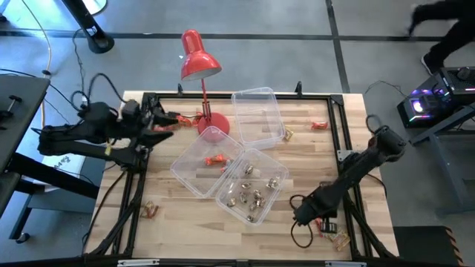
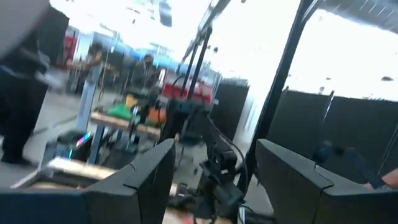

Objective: Sort candy
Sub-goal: Put the gold candy into the bottom left transparent bin

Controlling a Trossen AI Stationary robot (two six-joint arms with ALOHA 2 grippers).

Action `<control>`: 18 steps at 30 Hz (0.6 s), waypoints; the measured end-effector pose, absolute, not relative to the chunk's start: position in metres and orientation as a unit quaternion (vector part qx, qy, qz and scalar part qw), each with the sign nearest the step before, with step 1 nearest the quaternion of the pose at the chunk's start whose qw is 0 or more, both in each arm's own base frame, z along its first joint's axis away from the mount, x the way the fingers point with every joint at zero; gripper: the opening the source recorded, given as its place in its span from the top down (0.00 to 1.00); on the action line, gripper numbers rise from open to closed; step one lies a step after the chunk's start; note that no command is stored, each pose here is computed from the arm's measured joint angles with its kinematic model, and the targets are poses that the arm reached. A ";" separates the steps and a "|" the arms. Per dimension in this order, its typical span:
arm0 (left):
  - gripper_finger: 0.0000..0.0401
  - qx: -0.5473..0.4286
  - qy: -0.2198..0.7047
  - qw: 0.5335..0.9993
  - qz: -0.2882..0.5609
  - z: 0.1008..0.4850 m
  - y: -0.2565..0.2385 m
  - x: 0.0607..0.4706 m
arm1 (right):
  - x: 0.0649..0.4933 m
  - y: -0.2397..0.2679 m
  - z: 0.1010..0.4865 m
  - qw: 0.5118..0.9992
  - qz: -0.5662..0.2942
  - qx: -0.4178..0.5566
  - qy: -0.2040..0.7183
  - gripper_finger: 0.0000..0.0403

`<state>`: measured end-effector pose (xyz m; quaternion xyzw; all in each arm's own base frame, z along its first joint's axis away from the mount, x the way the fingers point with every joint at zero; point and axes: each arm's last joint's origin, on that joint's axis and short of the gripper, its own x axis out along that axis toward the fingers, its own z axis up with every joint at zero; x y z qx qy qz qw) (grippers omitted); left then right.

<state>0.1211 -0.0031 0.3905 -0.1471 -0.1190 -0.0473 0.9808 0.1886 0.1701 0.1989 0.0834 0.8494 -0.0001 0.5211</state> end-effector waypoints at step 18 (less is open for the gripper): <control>0.46 -0.168 -0.048 0.984 -0.036 0.377 -0.003 0.107 | 0.321 0.122 0.334 0.901 -0.105 0.168 0.386 0.98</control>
